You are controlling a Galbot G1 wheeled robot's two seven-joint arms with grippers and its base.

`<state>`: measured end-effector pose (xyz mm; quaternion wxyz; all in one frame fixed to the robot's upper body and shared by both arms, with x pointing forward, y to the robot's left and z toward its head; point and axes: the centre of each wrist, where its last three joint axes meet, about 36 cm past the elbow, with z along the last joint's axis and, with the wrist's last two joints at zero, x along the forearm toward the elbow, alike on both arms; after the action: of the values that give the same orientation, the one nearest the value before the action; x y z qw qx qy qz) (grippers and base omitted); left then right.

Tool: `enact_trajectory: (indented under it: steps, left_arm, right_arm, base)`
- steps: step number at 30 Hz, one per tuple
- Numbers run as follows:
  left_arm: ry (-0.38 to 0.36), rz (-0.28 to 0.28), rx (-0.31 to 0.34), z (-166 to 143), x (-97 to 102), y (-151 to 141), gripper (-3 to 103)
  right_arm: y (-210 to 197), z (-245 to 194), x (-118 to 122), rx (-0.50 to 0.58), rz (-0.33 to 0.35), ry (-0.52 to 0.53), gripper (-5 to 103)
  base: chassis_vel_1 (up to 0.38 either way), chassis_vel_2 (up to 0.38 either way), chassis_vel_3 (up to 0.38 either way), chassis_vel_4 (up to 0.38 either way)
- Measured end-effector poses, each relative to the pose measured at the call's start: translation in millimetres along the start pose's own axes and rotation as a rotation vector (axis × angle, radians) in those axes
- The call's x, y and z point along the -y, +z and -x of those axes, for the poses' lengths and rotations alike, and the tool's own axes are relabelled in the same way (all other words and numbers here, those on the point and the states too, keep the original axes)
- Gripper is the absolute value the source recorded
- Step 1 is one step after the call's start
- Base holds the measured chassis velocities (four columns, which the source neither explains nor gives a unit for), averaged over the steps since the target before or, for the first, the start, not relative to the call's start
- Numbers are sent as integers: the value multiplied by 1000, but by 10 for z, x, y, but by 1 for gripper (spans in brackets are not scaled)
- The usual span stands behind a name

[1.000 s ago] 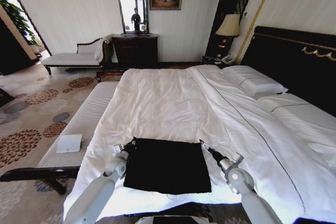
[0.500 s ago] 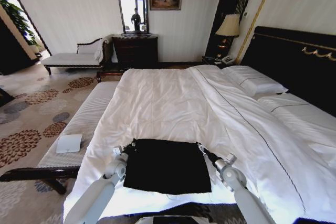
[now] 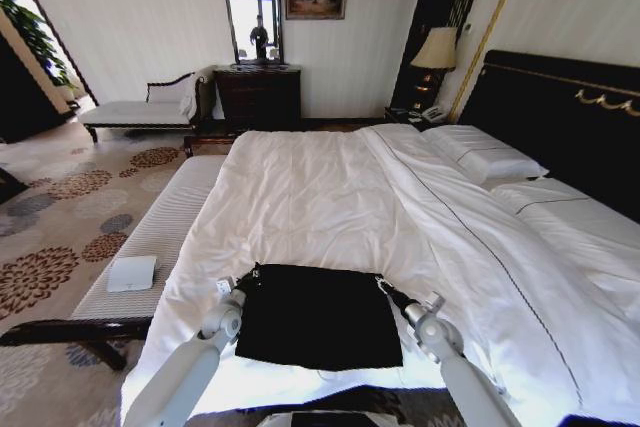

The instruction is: Fold the clothes on the bed.

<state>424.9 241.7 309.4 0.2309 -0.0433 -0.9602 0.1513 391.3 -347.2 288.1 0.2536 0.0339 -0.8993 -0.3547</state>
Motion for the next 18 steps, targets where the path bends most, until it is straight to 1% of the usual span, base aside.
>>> enact_trajectory:
  steps: [1,2,5,9,18]
  left_arm:
    - [0,1,0,0,3,1,1]
    - [0,1,0,0,3,1,1]
    - [0,7,3,9,15,-11,1]
    - [-2,8,3,12,20,-15,1]
    - [2,8,15,-14,36,-60,1]
  right_arm:
    - [-5,-2,-8,1,-1,-2,19]
    - [-5,-2,-8,1,-1,-2,19]
    - [-10,-17,-40,3,-4,-9,3]
    - [12,-23,-77,1,-5,-17,1]
    - [-24,-61,-175,17,-16,-33,0]
  base:
    - [0,0,0,0]
    - [0,0,0,0]
    - [0,0,0,0]
    - [0,0,0,0]
    - [0,0,0,0]
